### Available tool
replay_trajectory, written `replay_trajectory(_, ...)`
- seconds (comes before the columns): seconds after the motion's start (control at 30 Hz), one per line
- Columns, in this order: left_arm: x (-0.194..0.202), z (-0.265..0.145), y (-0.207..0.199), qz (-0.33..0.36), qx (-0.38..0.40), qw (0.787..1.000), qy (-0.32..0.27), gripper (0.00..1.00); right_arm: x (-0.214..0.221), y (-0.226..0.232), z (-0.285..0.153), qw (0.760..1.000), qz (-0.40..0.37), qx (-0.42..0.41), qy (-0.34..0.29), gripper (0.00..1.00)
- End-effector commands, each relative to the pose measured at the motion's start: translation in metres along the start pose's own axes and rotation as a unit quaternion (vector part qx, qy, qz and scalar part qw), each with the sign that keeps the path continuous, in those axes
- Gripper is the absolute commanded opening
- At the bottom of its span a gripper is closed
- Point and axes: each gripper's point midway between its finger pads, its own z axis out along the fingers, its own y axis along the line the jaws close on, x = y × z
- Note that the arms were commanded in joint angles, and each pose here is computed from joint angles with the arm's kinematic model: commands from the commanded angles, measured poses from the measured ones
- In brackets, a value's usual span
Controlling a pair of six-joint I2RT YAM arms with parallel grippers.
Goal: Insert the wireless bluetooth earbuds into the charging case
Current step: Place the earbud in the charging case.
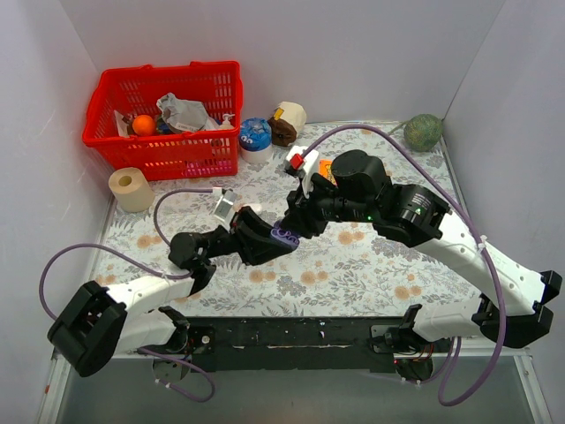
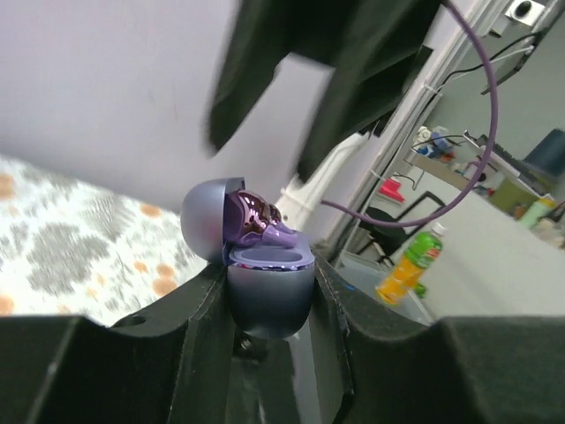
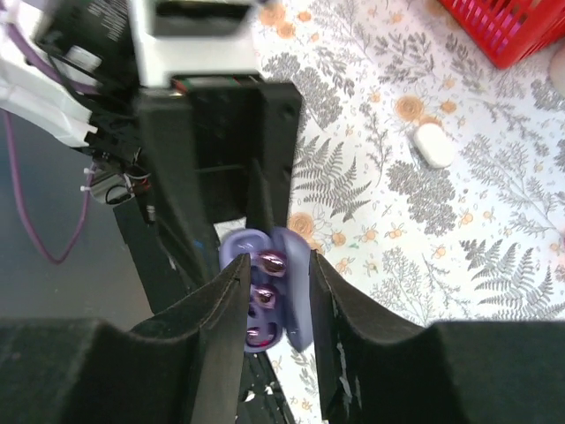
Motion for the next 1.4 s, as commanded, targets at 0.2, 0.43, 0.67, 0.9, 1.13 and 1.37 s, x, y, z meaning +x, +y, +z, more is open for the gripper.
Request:
replay_trajectory(0.2,-0.038,0.005,-0.015,0.186,-0.009,0.979,-0.08,0.0,0.003,-0.002,0.001,0.999,0.04,0.011,-0.008,0.46)
replay_trajectory(0.43,-0.035,0.005,-0.011,0.178,-0.016,0.981,-0.073,0.0,-0.019,-0.004,-0.008,0.999,0.027,0.02,-0.035,0.5)
replay_trajectory(0.67,-0.029,0.003,-0.003,0.149,-0.031,0.986,-0.067,0.0,-0.036,-0.004,-0.018,0.998,0.016,0.026,-0.049,0.52)
replay_trajectory(0.9,-0.026,0.004,-0.002,0.128,-0.03,0.989,-0.062,0.0,-0.026,0.005,-0.014,1.0,0.007,-0.003,-0.03,0.32)
replay_trajectory(1.13,-0.026,0.008,-0.009,0.112,-0.012,0.992,-0.054,0.0,-0.014,0.013,-0.008,1.0,0.002,-0.025,-0.01,0.22)
replay_trajectory(1.37,-0.024,0.008,-0.01,0.107,-0.007,0.993,-0.049,0.0,0.001,0.016,0.0,0.999,-0.001,-0.039,0.024,0.28)
